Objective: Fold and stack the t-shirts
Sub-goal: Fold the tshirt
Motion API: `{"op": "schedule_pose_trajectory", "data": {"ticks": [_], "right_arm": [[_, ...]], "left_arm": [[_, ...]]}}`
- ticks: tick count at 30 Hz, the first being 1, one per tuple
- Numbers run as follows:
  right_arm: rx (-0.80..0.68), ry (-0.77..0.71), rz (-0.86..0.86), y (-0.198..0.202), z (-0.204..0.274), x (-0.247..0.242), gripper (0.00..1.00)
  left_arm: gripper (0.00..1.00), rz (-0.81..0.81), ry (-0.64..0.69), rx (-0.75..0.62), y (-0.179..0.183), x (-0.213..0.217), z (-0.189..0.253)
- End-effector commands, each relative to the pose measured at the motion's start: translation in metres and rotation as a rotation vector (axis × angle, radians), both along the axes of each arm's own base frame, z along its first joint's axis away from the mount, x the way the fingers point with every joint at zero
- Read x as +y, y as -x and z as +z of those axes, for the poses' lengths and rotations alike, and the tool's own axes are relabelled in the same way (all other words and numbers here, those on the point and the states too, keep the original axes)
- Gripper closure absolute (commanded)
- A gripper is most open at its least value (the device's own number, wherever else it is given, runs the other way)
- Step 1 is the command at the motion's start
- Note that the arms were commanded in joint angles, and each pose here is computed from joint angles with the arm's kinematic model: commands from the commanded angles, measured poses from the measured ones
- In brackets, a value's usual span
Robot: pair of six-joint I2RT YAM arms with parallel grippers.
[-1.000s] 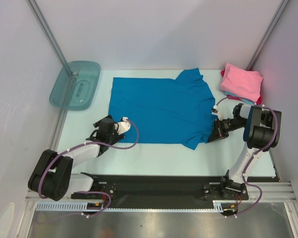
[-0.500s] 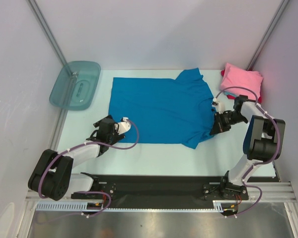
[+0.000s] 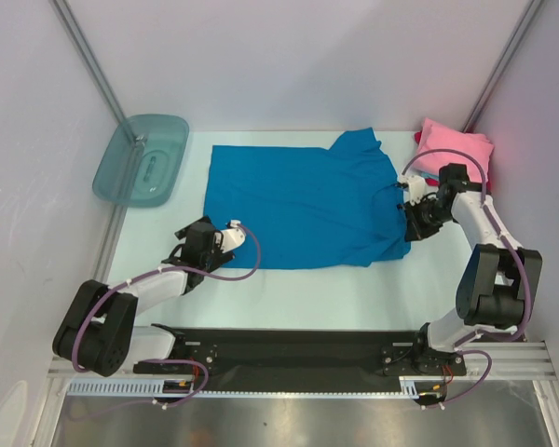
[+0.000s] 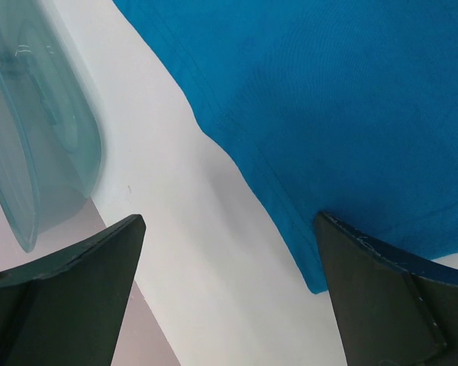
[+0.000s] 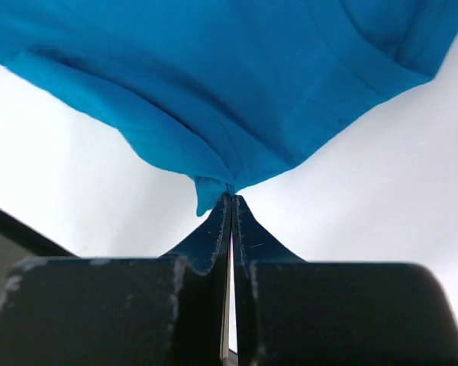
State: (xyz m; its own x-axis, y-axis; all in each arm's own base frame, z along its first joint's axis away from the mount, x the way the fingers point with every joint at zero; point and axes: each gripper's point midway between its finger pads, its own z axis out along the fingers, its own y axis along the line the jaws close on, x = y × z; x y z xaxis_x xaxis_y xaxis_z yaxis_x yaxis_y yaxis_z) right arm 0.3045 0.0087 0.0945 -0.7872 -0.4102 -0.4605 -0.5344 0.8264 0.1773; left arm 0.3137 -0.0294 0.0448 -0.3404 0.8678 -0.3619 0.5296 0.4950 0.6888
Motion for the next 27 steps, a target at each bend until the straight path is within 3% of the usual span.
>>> {"op": "schedule_pose_trajectory", "data": {"ticks": [1, 8, 14, 22, 27], "right_arm": [[-0.086, 0.091, -0.002, -0.015, 0.016, -0.010, 1.00], [-0.173, 0.242, 0.004, -0.023, 0.016, -0.017, 1.00], [-0.183, 0.343, 0.025, -0.022, 0.004, -0.021, 1.00], [-0.186, 0.353, 0.021, -0.021, 0.002, -0.020, 1.00], [-0.182, 0.358, 0.018, -0.021, 0.001, -0.021, 1.00]], "left_arm": [[0.00, -0.007, -0.018, 0.031, 0.009, 0.002, -0.010], [0.00, -0.059, -0.056, 0.068, 0.015, 0.002, -0.019], [0.00, -0.236, -0.143, 0.153, 0.034, 0.000, -0.037], [0.00, -0.433, -0.127, 0.101, 0.044, -0.013, -0.034], [0.00, -0.456, -0.144, 0.207, 0.058, -0.007, -0.044]]}}
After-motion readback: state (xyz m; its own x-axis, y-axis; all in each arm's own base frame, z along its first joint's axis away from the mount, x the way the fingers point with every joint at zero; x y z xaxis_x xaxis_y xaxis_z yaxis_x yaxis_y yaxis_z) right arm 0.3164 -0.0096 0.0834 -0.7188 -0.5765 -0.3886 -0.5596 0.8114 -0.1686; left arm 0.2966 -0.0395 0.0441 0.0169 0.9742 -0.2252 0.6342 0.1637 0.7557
